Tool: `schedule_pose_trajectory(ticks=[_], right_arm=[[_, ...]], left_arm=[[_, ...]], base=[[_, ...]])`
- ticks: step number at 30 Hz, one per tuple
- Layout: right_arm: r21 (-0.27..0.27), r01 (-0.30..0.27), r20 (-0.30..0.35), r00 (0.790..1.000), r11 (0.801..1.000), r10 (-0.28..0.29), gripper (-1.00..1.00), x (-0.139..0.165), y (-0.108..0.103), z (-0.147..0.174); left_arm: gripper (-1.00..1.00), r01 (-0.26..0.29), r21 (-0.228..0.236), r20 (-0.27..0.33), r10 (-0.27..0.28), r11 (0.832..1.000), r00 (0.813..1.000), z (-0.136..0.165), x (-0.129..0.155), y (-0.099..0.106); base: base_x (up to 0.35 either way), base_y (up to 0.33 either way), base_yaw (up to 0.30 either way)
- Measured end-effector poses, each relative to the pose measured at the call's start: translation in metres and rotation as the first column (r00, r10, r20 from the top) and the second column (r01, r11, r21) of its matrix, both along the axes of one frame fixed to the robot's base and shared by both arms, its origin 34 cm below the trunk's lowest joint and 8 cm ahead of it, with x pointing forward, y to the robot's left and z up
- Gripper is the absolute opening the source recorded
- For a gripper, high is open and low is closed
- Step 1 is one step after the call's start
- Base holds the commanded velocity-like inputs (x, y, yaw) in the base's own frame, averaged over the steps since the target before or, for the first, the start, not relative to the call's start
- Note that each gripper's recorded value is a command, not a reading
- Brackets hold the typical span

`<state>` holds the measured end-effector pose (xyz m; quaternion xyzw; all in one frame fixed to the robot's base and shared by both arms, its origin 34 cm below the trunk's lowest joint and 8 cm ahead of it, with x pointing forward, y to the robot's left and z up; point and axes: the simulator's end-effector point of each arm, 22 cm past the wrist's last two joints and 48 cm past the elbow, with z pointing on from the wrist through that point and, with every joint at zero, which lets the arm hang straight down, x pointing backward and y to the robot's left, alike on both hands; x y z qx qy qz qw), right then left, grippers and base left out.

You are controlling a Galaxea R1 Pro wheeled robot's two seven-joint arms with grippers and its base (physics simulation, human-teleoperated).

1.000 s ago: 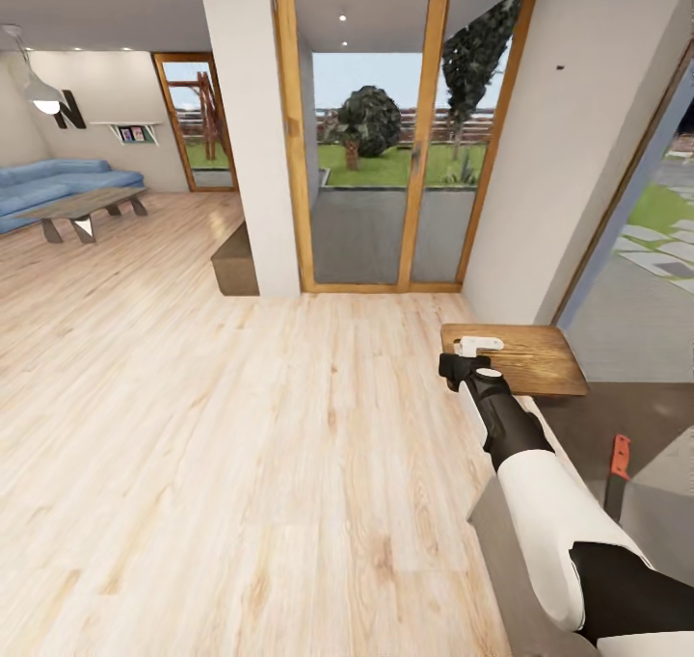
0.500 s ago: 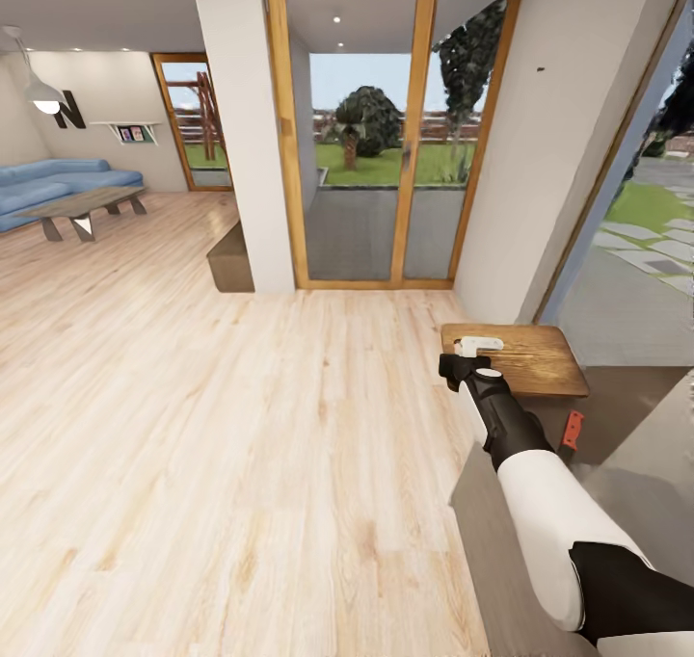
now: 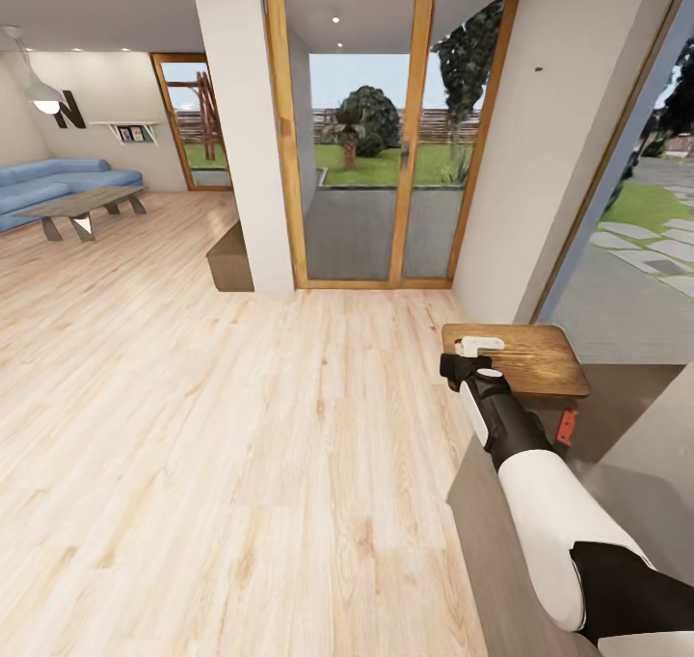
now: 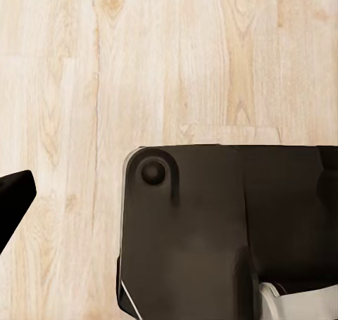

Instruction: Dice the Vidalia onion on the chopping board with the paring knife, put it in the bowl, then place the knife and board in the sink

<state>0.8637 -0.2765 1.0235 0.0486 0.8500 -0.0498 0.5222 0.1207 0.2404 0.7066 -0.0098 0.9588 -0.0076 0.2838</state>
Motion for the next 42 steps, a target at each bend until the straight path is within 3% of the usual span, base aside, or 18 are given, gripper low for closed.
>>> schedule_pose_trajectory(ticks=[9,23,42], right_arm=[[0.001,0.0,-0.001,1.0,1.0,0.0,-1.0,0.0001,0.0001,-0.0006],[0.0,0.0,-0.001,1.0,1.0,0.0,-1.0,0.0002,0.0001,-0.0009],[-0.001,-0.001,-0.001,1.0,1.0,0.001,-1.0,-0.0001,0.0003,-0.0004]], left_arm=[[1.0,0.0,0.0,-0.001,0.0,1.0,1.0,-0.0001,-0.0002,-0.0002],[1.0,0.0,0.0,-0.001,0.0,1.0,1.0,-0.0001,0.0001,-0.0001],[1.0,0.0,0.0,0.0,0.0,1.0,1.0,0.0,0.0,0.0]], base=[[-0.029,-0.011,0.0],[-0.257,-0.131,0.0],[-0.011,-0.023,0.0]])
